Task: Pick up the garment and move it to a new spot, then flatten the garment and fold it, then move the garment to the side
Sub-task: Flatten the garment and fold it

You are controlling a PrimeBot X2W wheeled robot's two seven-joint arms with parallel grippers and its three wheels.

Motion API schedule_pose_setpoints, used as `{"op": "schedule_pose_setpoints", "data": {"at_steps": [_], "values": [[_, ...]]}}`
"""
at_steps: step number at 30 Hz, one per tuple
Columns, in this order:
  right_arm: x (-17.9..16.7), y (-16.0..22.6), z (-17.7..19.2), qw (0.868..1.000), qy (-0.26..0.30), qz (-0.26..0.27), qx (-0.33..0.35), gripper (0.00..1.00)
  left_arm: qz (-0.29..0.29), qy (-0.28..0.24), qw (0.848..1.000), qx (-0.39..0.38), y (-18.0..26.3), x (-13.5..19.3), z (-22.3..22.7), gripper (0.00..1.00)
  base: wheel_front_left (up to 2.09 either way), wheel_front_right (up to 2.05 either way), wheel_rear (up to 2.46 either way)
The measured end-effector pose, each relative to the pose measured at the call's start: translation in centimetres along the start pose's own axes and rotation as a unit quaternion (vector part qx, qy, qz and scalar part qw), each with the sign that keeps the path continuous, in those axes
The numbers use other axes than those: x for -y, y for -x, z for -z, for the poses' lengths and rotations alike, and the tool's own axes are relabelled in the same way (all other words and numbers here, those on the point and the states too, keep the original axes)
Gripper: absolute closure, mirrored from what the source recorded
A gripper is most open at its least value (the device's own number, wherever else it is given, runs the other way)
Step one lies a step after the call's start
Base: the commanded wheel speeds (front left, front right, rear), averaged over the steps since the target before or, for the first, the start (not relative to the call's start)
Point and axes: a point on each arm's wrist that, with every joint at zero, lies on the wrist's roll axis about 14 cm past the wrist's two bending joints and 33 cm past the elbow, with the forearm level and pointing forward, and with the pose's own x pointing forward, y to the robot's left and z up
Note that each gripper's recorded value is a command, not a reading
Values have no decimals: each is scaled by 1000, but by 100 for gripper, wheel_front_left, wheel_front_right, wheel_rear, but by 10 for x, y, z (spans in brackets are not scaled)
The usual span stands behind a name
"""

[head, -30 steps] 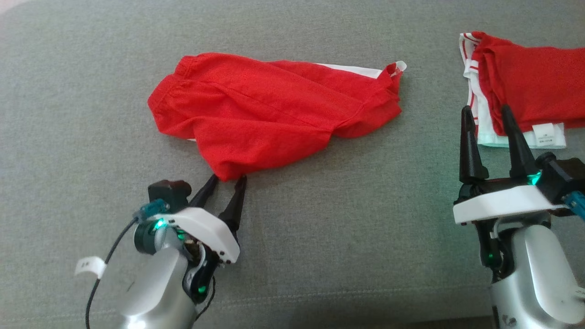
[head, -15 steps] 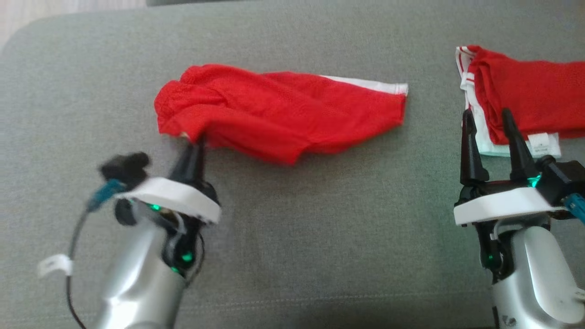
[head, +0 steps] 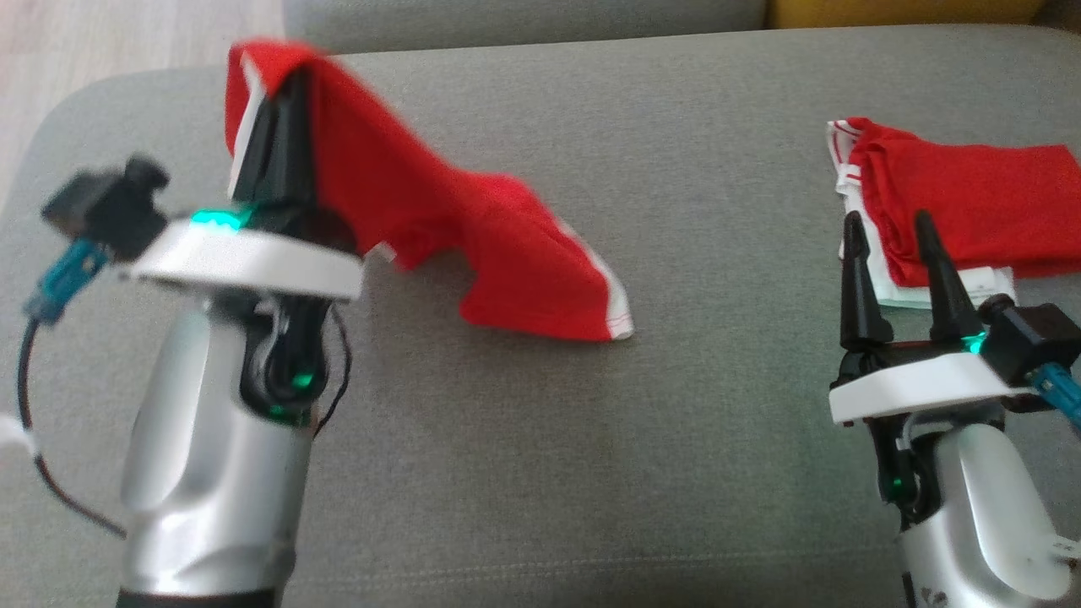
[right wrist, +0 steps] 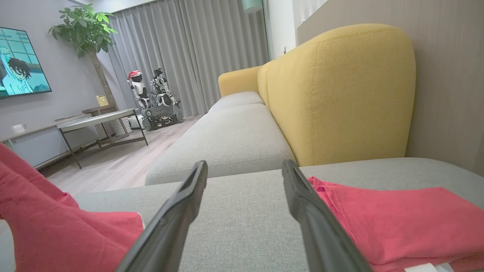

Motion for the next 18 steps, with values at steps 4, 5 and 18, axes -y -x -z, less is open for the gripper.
{"op": "schedule_pose_setpoints", "data": {"at_steps": [4,5,18], "values": [[4,5,0,1000,-4,6,1,0,44,0,999,11,-19,36,-11,100,0,0,0],[6,6,1,1000,-5,9,0,0,50,-3,999,10,-24,42,-11,100,0,0,0],[30,14,5,999,-14,42,-1,0,114,24,989,-94,-59,102,58,100,0,0,0]]}}
